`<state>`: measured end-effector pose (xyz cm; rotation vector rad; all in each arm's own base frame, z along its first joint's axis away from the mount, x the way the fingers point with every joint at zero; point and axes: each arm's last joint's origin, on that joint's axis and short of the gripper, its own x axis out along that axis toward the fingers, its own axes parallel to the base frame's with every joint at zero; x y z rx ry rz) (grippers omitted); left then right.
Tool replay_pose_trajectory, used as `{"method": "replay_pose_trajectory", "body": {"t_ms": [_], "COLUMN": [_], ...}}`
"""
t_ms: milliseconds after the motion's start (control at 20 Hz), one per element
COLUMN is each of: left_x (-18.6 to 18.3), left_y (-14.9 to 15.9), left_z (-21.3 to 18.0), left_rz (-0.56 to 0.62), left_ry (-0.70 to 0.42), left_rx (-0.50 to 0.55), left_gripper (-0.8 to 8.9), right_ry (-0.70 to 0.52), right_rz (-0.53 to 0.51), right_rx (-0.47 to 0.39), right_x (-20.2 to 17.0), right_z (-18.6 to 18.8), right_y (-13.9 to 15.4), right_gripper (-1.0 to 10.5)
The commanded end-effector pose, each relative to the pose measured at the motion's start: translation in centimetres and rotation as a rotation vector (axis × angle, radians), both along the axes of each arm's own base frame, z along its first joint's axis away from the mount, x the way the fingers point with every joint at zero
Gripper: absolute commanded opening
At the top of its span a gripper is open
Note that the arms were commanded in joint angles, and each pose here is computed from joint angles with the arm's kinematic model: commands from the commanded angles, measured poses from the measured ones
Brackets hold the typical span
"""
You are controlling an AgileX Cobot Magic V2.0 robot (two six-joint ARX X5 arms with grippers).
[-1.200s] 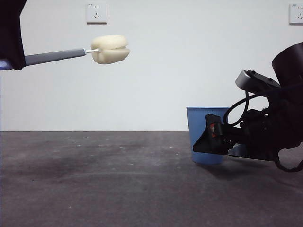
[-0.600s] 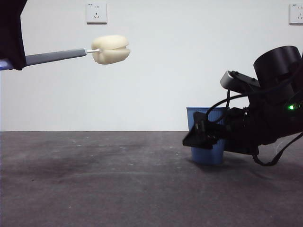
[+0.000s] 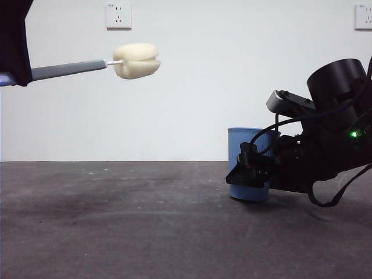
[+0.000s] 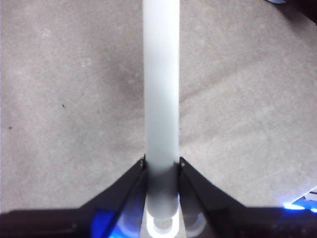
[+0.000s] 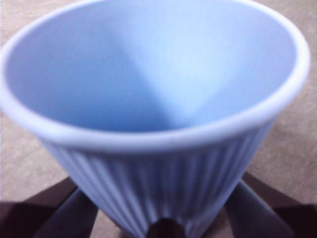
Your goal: Pick up the cup brush,pick up the cup,insert the brush into the cup,clean the cup,put the cup brush back,put the cup back to the fixed position on the table
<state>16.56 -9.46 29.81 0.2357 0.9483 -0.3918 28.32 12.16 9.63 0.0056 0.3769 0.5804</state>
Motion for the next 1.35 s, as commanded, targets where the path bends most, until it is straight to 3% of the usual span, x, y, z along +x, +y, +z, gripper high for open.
{"method": "replay_pose_trajectory", "body": {"t_ms": [50, 200, 450, 700, 850, 1150, 1350], "left_x": [-0.1, -0.1, -0.5, -0.8, -0.6, -0.5, -0.3], "left_y": [0.0, 0.0, 0.3, 0.5, 0.1, -2.1, -2.8], "left_z": [-0.2, -0.2, -0.5, -0.8, -1.2, -2.4, -2.8], "left_rz": [-0.037, -0.085, -0.185, -0.314, -0.365, -0.499, -0.53], "left_ry": [-0.004, -0.014, 0.015, 0.034, 0.057, 0.102, 0.098], "left_rx": [0.028, 0.056, 0.141, 0.233, 0.265, 0.289, 0.294], "left_gripper": [-0.09, -0.09, -0.09, -0.09, -0.09, -0.09, -0.09], "right_ry": [0.017, 0.019, 0.146, 0.273, 0.307, 0.205, 0.126], "right_rz": [0.006, 0.061, 0.108, 0.162, 0.21, 0.268, 0.317], "right_rx": [-0.003, -0.115, -0.404, -0.66, -0.889, -1.15, -1.32], "right_x": [-0.5, -1.4, -2.6, -3.6, -4.5, -4.6, -5.0], "right_z": [1.6, 5.0, 9.4, 9.9, 10.4, 12.7, 13.3], "right_y": [0.2, 0.4, 0.4, 0.8, 1.0, 2.3, 3.1], "right_gripper": [-0.2, -0.2, -0.2, -0.2, -0.2, -0.2, -0.2]}}
